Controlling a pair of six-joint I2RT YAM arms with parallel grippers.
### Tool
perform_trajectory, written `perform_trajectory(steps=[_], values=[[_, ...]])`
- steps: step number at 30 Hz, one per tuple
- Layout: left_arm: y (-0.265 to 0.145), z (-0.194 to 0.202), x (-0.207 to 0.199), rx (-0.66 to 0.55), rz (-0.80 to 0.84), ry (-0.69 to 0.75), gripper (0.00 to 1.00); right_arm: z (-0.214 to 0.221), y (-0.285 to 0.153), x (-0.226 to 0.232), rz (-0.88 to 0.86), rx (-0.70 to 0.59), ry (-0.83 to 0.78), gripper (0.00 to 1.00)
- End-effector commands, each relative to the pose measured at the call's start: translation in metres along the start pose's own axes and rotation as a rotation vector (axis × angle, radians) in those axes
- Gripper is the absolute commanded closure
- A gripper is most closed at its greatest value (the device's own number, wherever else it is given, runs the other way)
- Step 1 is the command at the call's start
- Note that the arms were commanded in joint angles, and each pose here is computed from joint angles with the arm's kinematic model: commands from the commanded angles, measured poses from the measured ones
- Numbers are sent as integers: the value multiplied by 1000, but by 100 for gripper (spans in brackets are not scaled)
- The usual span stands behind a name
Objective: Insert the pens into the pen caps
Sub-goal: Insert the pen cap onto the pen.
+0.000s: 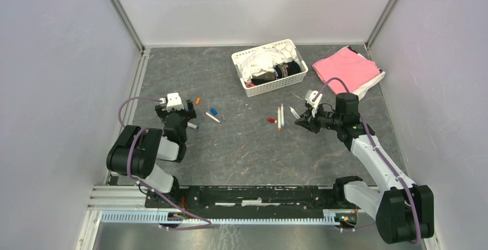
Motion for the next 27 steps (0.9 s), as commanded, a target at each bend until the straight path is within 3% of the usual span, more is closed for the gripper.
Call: perform_trajectory(steps=[1,27], values=[[2,-10,3,-35,-17,-18,0,-19,-3,-3,3,-42,-56,100],[-4,-21,6,-74,-35,-35,0,-20,-2,6,-44,-57,-52,100]])
Point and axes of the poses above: each gripper's point midway between its finger pads, its own y axis out along the fingers, its own x axis along the line the jaws close on, z = x × y, the point moved 2 cm from there along -y, back along the fingers
